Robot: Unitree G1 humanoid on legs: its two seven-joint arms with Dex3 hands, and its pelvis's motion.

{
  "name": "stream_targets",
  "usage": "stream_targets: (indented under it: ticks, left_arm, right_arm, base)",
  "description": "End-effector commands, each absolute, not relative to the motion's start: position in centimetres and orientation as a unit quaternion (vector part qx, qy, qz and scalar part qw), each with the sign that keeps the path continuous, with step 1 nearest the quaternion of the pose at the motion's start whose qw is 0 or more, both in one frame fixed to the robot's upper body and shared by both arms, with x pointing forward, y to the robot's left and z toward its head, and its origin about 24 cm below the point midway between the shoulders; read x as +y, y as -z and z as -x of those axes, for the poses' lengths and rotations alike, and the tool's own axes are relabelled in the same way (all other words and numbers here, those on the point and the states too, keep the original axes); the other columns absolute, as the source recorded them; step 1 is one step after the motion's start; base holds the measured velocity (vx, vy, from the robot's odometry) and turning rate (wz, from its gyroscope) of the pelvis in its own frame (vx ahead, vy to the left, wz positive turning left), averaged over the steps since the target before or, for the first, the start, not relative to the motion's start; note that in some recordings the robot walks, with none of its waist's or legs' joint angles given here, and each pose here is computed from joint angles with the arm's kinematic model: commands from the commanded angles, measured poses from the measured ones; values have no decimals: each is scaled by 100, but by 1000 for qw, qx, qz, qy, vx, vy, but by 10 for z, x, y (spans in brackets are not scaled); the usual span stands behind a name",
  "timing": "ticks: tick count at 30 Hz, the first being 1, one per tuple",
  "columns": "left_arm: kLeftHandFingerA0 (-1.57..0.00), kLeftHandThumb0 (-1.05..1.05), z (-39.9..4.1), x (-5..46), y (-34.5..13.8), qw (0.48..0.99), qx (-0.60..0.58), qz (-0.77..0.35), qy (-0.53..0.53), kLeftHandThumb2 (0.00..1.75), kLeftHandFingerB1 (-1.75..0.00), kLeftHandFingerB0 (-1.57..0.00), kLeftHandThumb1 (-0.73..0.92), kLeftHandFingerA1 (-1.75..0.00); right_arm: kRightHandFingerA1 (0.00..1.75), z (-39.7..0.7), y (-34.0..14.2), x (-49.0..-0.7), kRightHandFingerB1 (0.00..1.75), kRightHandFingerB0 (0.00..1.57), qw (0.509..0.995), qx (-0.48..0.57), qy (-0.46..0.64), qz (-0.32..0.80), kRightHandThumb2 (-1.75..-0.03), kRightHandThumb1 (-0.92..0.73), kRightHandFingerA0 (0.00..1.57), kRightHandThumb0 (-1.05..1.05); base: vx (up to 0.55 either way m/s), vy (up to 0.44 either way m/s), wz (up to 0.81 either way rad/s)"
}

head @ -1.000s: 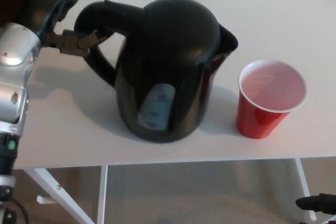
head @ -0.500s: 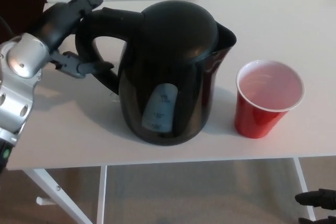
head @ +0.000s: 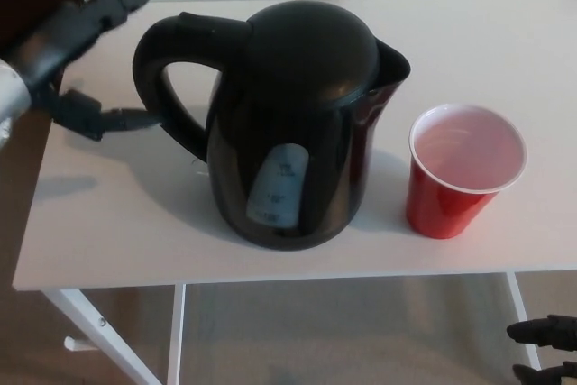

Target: The robot walk towards a table in front and uses its left hand to pick up the pot from the base and pour water to the cup on the right hand side

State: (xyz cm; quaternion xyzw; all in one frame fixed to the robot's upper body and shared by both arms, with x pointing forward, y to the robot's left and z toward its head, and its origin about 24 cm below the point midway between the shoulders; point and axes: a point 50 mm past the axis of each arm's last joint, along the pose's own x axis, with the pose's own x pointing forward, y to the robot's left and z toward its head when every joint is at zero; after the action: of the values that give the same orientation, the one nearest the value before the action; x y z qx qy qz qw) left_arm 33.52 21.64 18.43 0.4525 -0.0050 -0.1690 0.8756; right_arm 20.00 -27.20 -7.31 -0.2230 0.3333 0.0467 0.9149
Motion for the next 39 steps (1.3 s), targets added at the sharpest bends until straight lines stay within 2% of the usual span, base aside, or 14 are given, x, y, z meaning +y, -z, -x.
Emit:
stream_targets:
  ticks: [1, 13, 14, 15, 18, 23, 24, 25, 27, 29, 30, 35, 37, 39]
  left_arm:
    - [0, -91, -317, 220, -212, 892, -51, -387, 227, 59, 0, 0, 52, 0]
    - [0, -90, -235, 321, -203, 965, -74, -224, 118, 61, 0, 0, 46, 0]
    - [0, -75, -227, 335, -193, 976, -66, -183, 98, 56, 0, 0, 50, 0]
    - [0, -82, -208, 362, -163, 992, -46, -115, 31, 84, -1, 0, 49, -2]
    - [0, -80, -177, 384, -124, 995, -5, -80, -56, 85, -4, 0, 49, -6]
    - [0, -56, -125, 401, -46, 964, 105, -31, -243, 80, -26, -4, 42, -33]
    - [-9, -53, -118, 401, -30, 954, 135, -40, -264, 61, -22, -9, 58, -29]
    - [-1, -30, -114, 401, -21, 948, 153, -49, -273, 96, -48, 0, 45, -50]
    - [-7, -25, -100, 398, 6, 935, 205, -52, -284, 98, -50, -6, 49, -52]
    - [-10, -23, -88, 393, 26, 925, 239, -48, -292, 97, -50, -9, 47, -53]
    - [-26, -39, -83, 390, 37, 919, 262, -53, -290, 60, -30, -25, 65, -34]
    - [-32, -34, -72, 370, 77, 897, 373, -83, -222, 64, -30, -19, 78, -35]
    - [-15, -46, -78, 364, 87, 884, 426, -81, -174, 75, -34, -14, 75, -36]
    - [-15, -46, -82, 360, 90, 882, 437, -86, -155, 75, -34, -14, 75, -36]
  right_arm:
    - [53, -197, 73, -281, 46, 58, 909, 342, -43, 234, -58, -60, 70, -32]
    - [51, -188, 80, -286, 45, 56, 903, 361, -43, 228, -57, -60, 68, -32]
    - [53, -186, 81, -286, 45, 55, 904, 363, -40, 221, -57, -60, 68, -31]
    - [52, -181, 86, -286, 45, 55, 902, 372, -38, 215, -57, -59, 68, -33]
    - [52, -167, 95, -286, 45, 55, 895, 391, -39, 213, -57, -59, 68, -33]
    - [53, -154, 103, -289, 45, 54, 892, 408, -22, 194, -57, -59, 66, -33]
    - [53, -151, 104, -291, 45, 54, 891, 411, -14, 190, -57, -59, 65, -33]
    - [53, -149, 105, -292, 45, 54, 891, 413, -8, 187, -57, -59, 65, -33]
    - [53, -142, 108, -293, 44, 54, 890, 420, 6, 176, -57, -59, 64, -31]
    - [53, -136, 110, -295, 44, 53, 888, 425, 11, 175, -57, -59, 65, -31]
    - [52, -134, 110, -296, 44, 52, 887, 426, 10, 176, -57, -60, 64, -32]
    - [51, -127, 111, -300, 44, 54, 888, 425, 25, 174, -57, -59, 65, -31]
    - [51, -125, 111, -300, 45, 54, 892, 417, 40, 168, -59, -59, 64, -27]
    - [51, -126, 110, -301, 45, 54, 894, 414, 51, 165, -59, -59, 64, -27]
  base:
    - [0, 0, 0]
    - [0, 0, 0]
    - [0, 0, 0]
    - [0, 0, 0]
    - [0, 0, 0]
    - [0, 0, 0]
    - [0, 0, 0]
    - [0, 0, 0]
    - [0, 0, 0]
    - [0, 0, 0]
    - [0, 0, 0]
    - [0, 0, 0]
    - [0, 0, 0]
    - [0, 0, 0]
